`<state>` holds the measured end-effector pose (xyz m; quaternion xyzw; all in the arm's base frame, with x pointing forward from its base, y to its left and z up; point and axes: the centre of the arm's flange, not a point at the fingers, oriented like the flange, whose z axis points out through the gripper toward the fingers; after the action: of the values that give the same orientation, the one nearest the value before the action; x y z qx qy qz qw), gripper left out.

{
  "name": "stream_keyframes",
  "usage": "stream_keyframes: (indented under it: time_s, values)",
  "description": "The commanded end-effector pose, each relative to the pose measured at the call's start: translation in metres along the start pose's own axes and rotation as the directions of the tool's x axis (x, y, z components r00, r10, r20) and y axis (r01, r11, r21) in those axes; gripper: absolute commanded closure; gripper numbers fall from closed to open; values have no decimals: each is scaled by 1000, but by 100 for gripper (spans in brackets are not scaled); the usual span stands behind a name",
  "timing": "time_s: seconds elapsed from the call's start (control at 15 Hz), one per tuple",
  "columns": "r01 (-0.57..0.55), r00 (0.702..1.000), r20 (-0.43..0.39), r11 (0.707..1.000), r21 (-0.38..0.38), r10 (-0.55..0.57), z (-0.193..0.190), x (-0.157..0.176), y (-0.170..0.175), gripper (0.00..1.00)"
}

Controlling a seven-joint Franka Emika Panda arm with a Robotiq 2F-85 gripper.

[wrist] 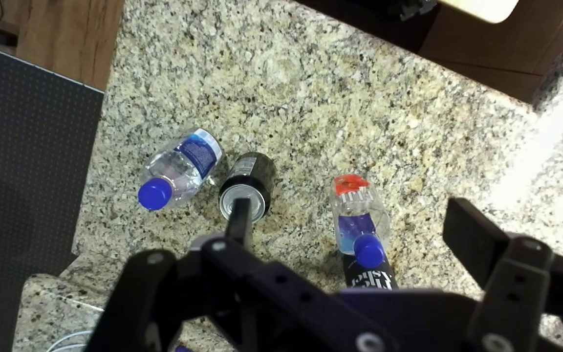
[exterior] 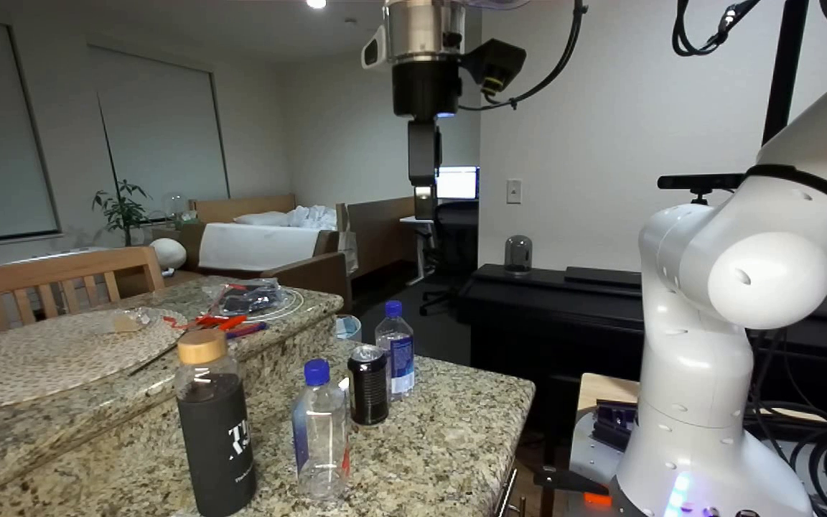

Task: Move the left transparent bottle to the right, the move the can to the left

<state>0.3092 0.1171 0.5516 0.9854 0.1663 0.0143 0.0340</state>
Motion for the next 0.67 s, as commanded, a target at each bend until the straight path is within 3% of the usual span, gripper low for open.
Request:
stream_keyframes:
  time_s: [0.0,0.6]
  values:
    - [1,999,-33,1000,3,-1,16,21,-4,0]
    - [57,987,-154,998,19,-53,66,94,-25,0]
